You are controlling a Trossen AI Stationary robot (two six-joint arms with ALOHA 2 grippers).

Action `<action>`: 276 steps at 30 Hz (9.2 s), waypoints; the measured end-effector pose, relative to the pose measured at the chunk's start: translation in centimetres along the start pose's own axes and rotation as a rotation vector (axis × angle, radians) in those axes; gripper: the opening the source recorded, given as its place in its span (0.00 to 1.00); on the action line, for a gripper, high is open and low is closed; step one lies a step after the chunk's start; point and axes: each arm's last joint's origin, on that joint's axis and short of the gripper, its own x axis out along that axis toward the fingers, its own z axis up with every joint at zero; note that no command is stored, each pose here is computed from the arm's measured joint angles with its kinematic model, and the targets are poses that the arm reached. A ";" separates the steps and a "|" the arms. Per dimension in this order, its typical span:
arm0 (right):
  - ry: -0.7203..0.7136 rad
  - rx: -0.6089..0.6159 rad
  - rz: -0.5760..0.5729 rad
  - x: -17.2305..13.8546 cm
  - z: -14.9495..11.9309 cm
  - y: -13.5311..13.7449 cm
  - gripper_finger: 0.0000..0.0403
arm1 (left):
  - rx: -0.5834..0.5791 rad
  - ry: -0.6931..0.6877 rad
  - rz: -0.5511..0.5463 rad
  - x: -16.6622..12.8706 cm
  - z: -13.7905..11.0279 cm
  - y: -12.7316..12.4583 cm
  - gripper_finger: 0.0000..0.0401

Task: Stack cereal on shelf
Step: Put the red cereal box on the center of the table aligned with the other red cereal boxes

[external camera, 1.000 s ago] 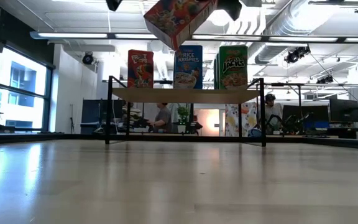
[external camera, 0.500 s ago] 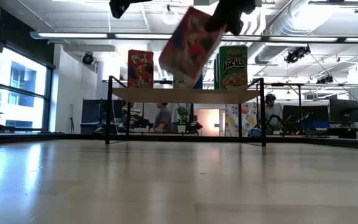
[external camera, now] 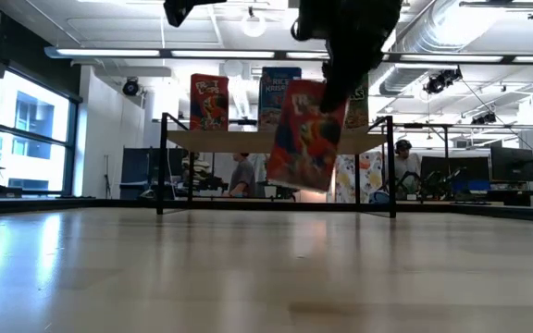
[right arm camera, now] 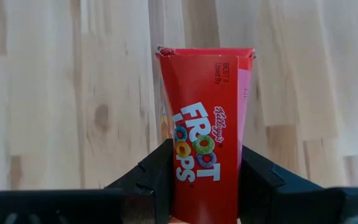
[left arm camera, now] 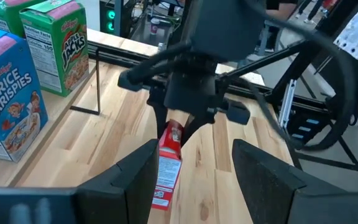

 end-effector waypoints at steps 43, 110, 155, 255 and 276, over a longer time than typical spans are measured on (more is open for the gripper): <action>0.149 0.005 0.004 3.0 -0.7 -0.9 0.36 | 0.001 0.000 -0.001 0.0 0.0 0.0 0.49; -1.174 0.050 0.105 -7.5 -24.1 -3.0 0.62 | 0.001 0.000 -0.002 0.0 0.0 0.0 0.49; -1.082 0.301 0.213 -3.1 -25.0 -3.0 0.62 | 0.001 0.000 -0.002 0.0 0.0 0.0 0.49; -1.075 0.301 0.212 -3.1 -25.0 -3.0 0.62 | 0.219 0.428 0.053 19.8 -5.3 0.8 0.74; -1.075 0.301 0.212 -3.1 -25.0 -3.0 0.62 | 0.247 0.449 0.085 20.5 -6.3 0.4 0.74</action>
